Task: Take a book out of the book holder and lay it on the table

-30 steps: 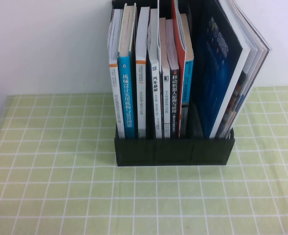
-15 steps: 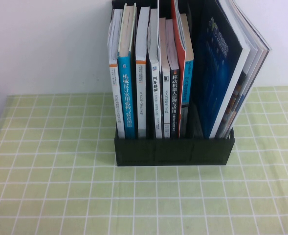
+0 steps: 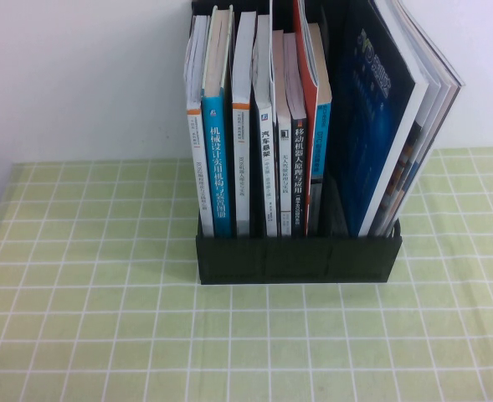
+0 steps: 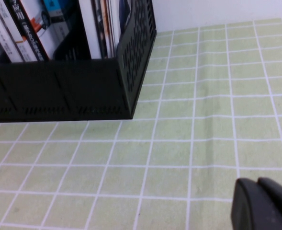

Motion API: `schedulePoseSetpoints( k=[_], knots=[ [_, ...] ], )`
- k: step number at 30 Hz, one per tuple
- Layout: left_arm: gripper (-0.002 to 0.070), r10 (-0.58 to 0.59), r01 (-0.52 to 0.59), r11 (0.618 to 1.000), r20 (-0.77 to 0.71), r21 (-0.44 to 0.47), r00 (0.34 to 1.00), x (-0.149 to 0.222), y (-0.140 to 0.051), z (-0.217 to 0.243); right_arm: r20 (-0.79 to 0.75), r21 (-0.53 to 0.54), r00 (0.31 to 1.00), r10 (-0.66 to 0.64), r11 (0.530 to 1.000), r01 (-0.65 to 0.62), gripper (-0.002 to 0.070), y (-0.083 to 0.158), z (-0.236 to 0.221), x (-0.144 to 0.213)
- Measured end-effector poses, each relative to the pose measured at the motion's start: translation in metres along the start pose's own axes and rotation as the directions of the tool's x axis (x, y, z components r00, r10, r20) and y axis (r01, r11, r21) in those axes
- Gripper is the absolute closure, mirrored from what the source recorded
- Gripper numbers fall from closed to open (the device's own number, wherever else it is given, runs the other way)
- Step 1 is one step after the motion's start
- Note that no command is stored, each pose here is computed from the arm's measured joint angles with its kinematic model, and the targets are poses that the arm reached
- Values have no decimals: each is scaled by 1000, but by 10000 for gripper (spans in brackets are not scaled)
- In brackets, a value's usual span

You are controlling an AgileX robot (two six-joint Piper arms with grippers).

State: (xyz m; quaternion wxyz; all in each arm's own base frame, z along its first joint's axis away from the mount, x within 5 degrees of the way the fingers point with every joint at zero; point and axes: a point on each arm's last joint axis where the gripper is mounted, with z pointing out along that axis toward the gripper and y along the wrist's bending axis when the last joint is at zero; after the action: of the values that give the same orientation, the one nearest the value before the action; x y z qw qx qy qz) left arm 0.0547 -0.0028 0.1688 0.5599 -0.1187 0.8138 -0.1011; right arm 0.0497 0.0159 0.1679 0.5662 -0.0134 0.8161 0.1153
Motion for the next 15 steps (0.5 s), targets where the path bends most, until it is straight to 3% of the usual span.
schedulePoseSetpoints(
  k=[9, 15],
  knots=[
    [678, 56, -56, 998, 32, -15, 998, -3, 1, 0, 15, -4, 1000, 15, 1000, -15, 678, 0, 0, -1],
    [678, 19, -38, 998, 288, 59, 958, -24, -6, -3, 195, 0, 978, 69, 998, -70, 678, -1, -2, -18]
  ],
)
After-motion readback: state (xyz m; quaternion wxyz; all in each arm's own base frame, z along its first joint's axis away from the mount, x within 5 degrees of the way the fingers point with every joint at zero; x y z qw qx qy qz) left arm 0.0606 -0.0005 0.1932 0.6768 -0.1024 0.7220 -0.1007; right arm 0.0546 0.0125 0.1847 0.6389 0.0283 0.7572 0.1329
